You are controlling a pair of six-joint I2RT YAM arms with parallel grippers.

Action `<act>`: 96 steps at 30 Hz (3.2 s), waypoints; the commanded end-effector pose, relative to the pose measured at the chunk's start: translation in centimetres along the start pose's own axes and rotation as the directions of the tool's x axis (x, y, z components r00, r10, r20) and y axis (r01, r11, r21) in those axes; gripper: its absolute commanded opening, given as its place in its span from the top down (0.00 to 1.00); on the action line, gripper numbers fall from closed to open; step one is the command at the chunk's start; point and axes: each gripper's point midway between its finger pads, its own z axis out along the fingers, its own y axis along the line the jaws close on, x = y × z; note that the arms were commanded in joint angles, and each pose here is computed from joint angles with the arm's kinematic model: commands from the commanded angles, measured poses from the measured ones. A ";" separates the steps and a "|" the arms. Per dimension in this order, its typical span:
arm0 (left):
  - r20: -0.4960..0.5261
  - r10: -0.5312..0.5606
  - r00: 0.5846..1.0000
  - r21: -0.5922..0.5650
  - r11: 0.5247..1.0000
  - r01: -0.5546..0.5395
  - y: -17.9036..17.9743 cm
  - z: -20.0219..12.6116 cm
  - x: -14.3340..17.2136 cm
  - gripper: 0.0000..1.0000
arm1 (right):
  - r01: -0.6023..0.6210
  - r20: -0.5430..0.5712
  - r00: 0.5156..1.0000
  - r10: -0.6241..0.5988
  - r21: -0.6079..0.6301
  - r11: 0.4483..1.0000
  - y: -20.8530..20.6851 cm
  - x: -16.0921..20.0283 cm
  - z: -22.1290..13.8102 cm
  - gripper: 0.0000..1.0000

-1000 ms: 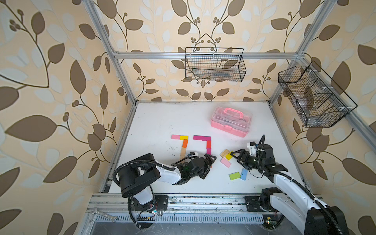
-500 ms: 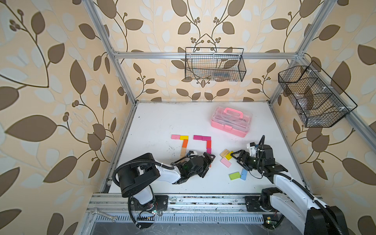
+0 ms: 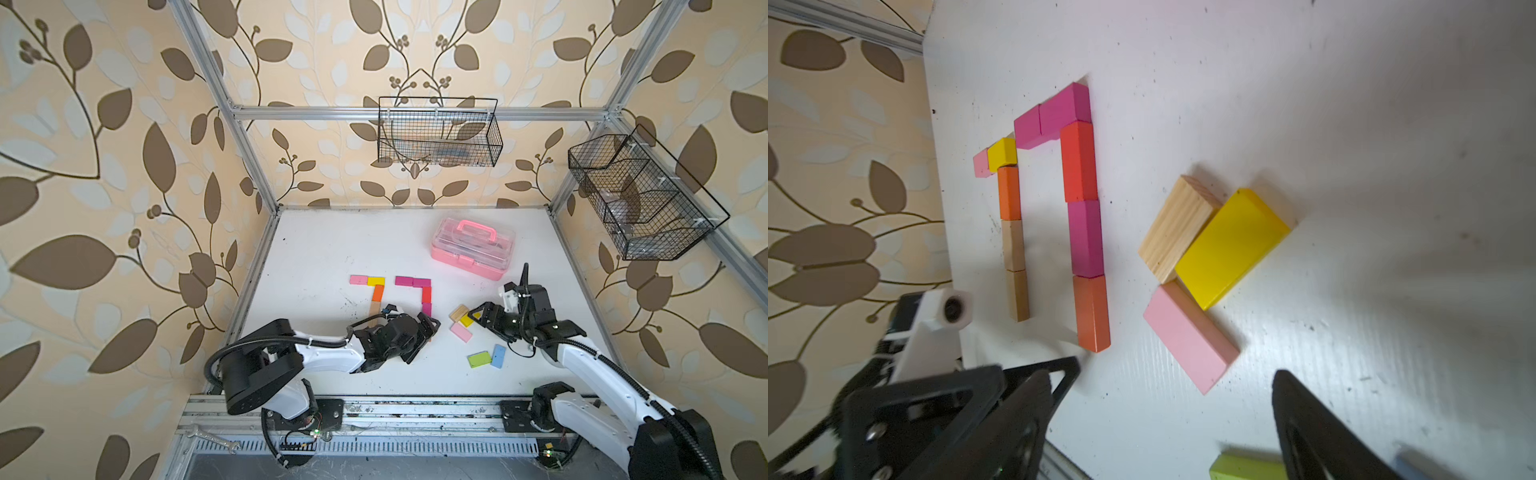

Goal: Assemble the number 7 with building blocks
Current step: Assemble the building block at the center of the board, then pick up the building block from the center of the board.

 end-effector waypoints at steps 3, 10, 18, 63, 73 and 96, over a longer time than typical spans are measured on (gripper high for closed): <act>0.067 0.439 0.896 -0.273 0.872 -0.407 -2.1 -8.6 -4.2 0.01 | 0.074 -0.080 0.995 -0.055 0.268 0.961 -3.3 0.3 0.4 0.16; 0.059 0.588 0.806 -0.510 0.712 -0.482 -0.2 -18.1 -14.3 0.01 | 0.065 -0.077 0.996 -0.041 0.343 0.937 -3.6 -1.0 2.2 0.23; -0.049 0.549 0.834 -0.609 0.645 -0.461 5.9 -18.7 -19.5 0.01 | 0.062 -0.083 0.996 -0.032 0.396 0.916 -3.9 -1.6 4.5 0.26; 0.024 0.575 0.818 -0.595 0.665 -0.450 7.6 -18.6 -21.0 0.01 | 0.167 -0.167 0.982 -0.092 0.524 0.835 -6.8 1.1 4.9 0.58; 0.028 0.573 0.819 -0.589 0.672 -0.449 7.5 -18.6 -21.0 0.01 | 0.272 -0.149 0.962 -0.228 0.504 0.820 -5.0 -1.5 3.2 0.97; 0.053 0.595 0.802 -0.589 0.667 -0.456 7.0 -19.2 -21.1 0.01 | 0.975 -0.418 -0.206 -0.885 -0.166 -0.148 7.4 -6.0 5.2 0.98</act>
